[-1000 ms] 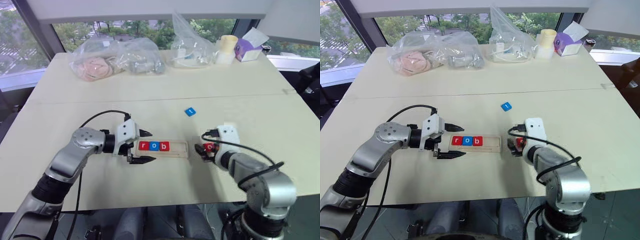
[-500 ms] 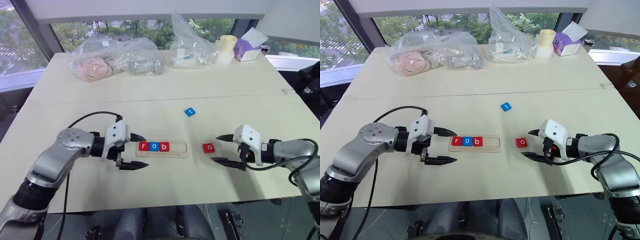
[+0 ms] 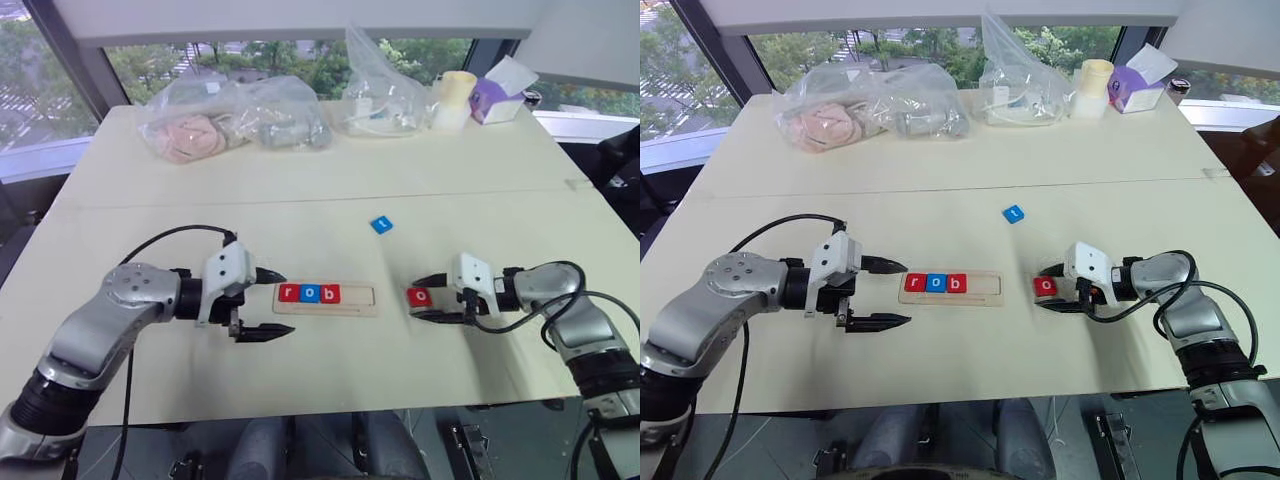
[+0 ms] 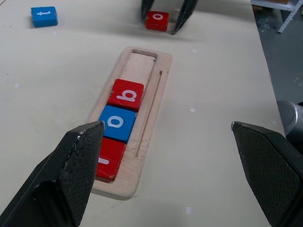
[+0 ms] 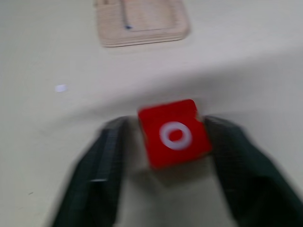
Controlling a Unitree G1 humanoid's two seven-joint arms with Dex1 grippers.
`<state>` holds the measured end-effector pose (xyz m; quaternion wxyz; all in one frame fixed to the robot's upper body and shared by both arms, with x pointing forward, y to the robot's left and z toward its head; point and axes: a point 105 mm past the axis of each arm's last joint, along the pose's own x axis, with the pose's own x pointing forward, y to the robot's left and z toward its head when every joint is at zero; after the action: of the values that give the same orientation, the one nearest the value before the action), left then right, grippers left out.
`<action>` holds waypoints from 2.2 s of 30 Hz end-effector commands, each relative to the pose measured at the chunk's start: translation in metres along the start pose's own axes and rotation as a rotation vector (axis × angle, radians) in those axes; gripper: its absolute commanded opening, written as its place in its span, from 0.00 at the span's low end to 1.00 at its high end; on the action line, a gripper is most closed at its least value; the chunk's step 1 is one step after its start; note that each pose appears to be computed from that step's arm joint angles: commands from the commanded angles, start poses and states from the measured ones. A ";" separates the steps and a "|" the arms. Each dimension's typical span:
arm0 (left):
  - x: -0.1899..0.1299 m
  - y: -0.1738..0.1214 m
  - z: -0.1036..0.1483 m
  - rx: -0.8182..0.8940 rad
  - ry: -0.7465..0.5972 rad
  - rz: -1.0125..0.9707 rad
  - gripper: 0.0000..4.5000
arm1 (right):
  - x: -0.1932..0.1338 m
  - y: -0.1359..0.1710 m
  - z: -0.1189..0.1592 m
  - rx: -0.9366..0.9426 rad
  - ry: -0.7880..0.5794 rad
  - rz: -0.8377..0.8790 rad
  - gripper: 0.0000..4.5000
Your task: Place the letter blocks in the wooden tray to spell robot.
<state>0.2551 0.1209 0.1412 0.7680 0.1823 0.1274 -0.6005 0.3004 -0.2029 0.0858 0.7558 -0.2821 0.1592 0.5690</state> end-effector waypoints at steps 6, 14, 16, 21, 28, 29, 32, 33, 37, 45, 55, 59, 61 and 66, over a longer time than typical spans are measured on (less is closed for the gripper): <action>-0.014 0.008 0.002 0.025 0.011 0.061 1.00 | 0.010 -0.008 0.067 0.083 -0.197 -0.035 0.26; -0.010 0.008 0.000 0.013 0.007 0.048 1.00 | 0.050 0.009 0.112 0.017 -0.226 0.021 0.26; -0.009 0.010 0.000 0.011 0.003 0.053 1.00 | 0.058 0.012 0.108 -0.011 -0.199 0.038 0.26; -0.008 0.010 0.003 -0.002 -0.016 0.064 1.00 | 0.069 0.012 0.095 -0.038 -0.146 0.050 0.26; -0.006 0.005 0.004 -0.013 -0.023 0.060 1.00 | 0.072 0.008 0.086 -0.024 -0.138 0.048 0.26; -0.005 0.005 0.004 -0.015 -0.026 0.062 1.00 | 0.073 0.008 0.087 -0.016 -0.145 0.051 0.26; -0.002 0.004 0.006 -0.027 -0.048 0.064 1.00 | 0.073 0.007 0.086 -0.016 -0.152 0.049 0.26; -0.002 0.003 0.007 -0.031 -0.054 0.062 1.00 | 0.073 0.007 0.086 -0.019 -0.150 0.049 0.26; -0.001 0.003 0.007 -0.031 -0.050 0.066 1.00 | 0.072 0.004 0.088 -0.048 -0.155 0.024 0.69; -0.003 0.007 0.006 -0.025 -0.045 0.080 1.00 | 0.060 -0.008 0.098 -0.104 -0.176 -0.051 0.80; 0.000 0.007 0.005 -0.020 -0.046 0.077 1.00 | 0.065 0.012 0.086 -0.163 -0.131 -0.002 0.80; 0.000 0.008 0.006 -0.018 -0.046 0.080 1.00 | 0.068 0.006 0.080 -0.180 -0.107 -0.036 0.80; 0.000 0.009 0.006 -0.016 -0.046 0.084 1.00 | 0.069 0.002 0.078 -0.192 -0.096 -0.054 0.80; -0.001 0.011 0.002 -0.006 -0.031 0.100 1.00 | 0.071 -0.005 0.081 -0.191 -0.115 -0.082 0.80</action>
<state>0.2647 0.1246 0.1379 0.8001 0.1660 0.1253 -0.5626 0.3163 -0.1031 0.0998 0.7553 -0.3181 0.0726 0.5684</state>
